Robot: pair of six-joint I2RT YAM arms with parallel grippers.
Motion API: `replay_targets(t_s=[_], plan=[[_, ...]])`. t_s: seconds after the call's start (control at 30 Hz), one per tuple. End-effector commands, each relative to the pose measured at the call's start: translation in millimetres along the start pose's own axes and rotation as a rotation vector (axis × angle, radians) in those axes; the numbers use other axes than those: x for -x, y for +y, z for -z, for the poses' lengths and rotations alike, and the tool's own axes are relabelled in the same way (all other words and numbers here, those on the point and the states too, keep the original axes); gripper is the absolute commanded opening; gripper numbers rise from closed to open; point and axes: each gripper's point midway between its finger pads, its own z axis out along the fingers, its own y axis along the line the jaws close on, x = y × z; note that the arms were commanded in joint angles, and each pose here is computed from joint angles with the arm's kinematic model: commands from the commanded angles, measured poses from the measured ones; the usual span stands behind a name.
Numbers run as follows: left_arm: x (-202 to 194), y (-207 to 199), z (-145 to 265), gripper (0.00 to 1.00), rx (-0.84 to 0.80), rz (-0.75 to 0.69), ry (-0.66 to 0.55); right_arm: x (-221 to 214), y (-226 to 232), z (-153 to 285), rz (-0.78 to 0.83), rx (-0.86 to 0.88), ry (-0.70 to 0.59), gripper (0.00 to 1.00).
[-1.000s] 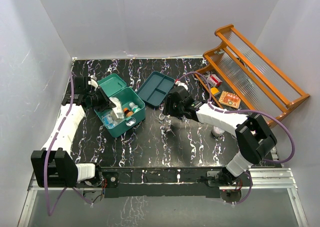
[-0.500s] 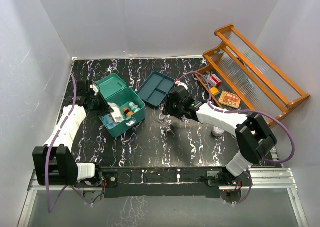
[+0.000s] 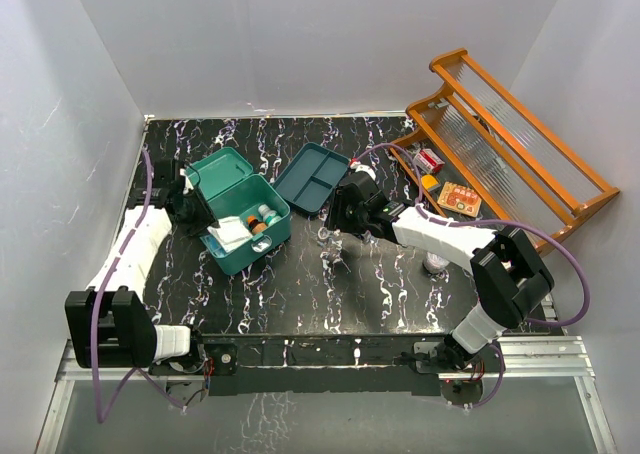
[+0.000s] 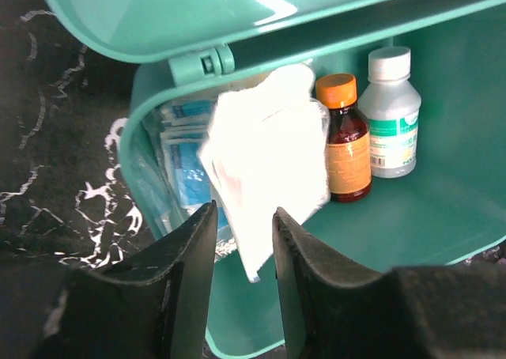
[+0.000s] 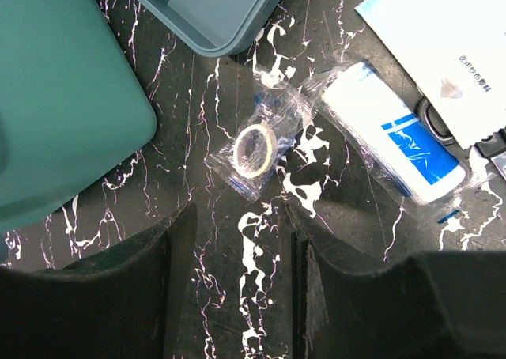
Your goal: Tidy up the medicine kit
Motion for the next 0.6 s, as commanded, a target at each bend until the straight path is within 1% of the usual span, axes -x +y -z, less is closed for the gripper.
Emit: replay_targets(t_s=[0.0,0.17,0.23,0.33,0.4,0.47,0.57], plan=[[19,7,32,0.35,0.06,-0.036,-0.081,19,14,4,0.002,0.055,-0.063,0.43],[32,-4,46,0.37,0.029,-0.052,-0.118,18,12,3,0.0,0.054,-0.061,0.43],[29,-17,44,0.37,-0.051,-0.074,-0.105,18,12,3,-0.001,0.052,-0.062,0.43],[20,-45,38,0.38,-0.215,-0.096,-0.052,17,11,3,-0.002,0.051,-0.063,0.43],[17,-59,35,0.38,-0.283,-0.095,-0.036,16,11,2,-0.002,0.049,-0.062,0.43],[17,-64,27,0.38,-0.282,-0.103,-0.041,17,11,2,-0.003,0.049,-0.062,0.43],[20,-62,11,0.36,-0.224,-0.119,-0.048,15,10,0,-0.005,0.048,-0.057,0.43]])
